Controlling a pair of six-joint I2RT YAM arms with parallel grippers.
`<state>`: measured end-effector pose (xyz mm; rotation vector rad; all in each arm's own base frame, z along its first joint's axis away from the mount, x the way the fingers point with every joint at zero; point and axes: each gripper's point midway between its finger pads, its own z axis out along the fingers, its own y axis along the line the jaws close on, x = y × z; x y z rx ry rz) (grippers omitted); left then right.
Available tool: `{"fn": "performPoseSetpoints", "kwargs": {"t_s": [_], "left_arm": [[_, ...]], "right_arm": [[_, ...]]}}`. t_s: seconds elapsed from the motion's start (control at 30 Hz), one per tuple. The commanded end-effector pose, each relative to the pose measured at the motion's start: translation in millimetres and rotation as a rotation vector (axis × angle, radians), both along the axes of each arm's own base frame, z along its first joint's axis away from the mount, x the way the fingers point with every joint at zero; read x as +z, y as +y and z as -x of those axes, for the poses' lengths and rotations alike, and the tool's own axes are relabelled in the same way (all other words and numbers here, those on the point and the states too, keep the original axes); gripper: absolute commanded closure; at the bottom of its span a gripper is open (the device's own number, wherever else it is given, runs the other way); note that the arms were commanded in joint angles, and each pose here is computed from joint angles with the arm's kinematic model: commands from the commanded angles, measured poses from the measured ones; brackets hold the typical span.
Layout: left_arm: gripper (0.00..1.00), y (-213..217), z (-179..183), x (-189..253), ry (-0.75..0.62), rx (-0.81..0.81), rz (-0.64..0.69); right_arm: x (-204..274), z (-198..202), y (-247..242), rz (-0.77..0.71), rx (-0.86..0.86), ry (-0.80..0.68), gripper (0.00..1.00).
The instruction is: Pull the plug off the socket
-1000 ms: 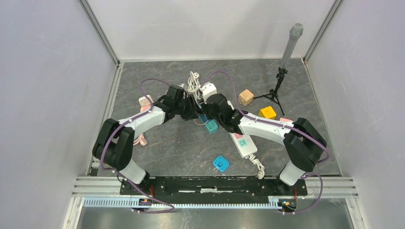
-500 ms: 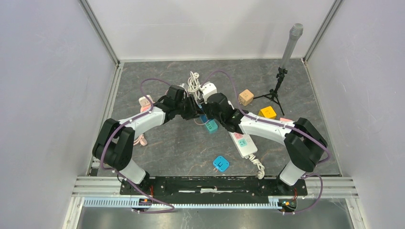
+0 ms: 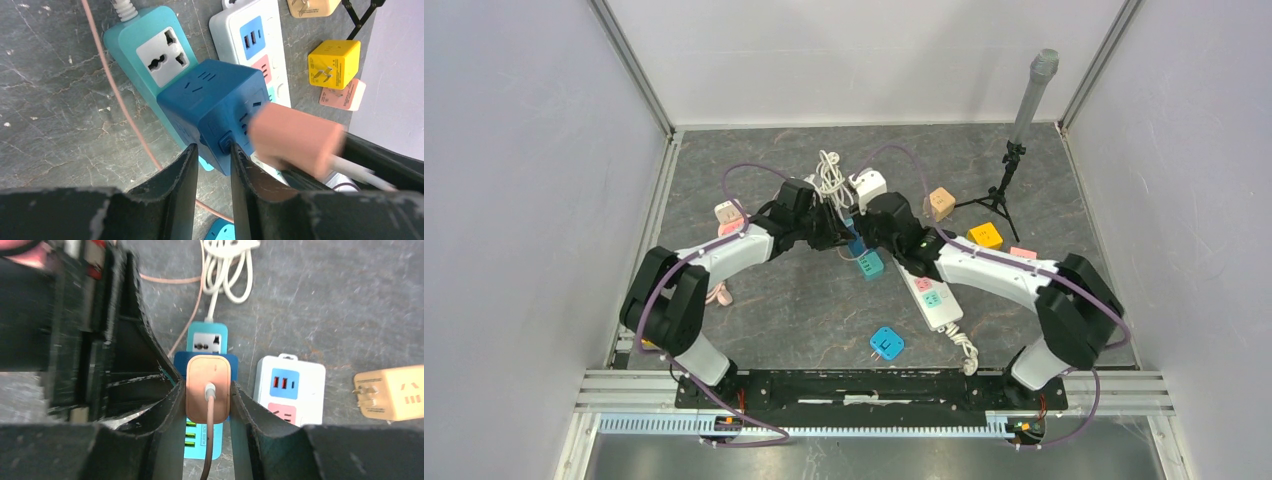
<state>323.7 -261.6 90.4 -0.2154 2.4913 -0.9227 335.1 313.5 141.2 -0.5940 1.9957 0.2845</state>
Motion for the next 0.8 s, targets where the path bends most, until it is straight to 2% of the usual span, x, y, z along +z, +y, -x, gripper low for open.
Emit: {"fn": "performPoseSetpoints", "kwargs": {"t_s": [0.0, 0.17, 0.33, 0.53, 0.77], "left_arm": [[0.64, 63, 36, -84, 0.206, 0.07, -0.316], [0.65, 61, 36, -83, 0.207, 0.067, -0.308], [0.64, 49, 26, -57, 0.157, 0.063, -0.24], [0.49, 36, 0, 24, 0.014, 0.117, -0.127], [0.32, 85, -12, 81, -0.13, 0.326, -0.27]], "right_arm": [[133, -9, 2, -0.261, -0.015, -0.249, 1.0], [128, -9, -1, -0.278, -0.028, -0.24, 1.0], [126, -9, -13, -0.287, -0.069, -0.239, 1.0], [130, -11, -17, -0.312, -0.089, -0.236, 1.0], [115, -20, 8, -0.36, -0.066, -0.18, 1.0]]}}
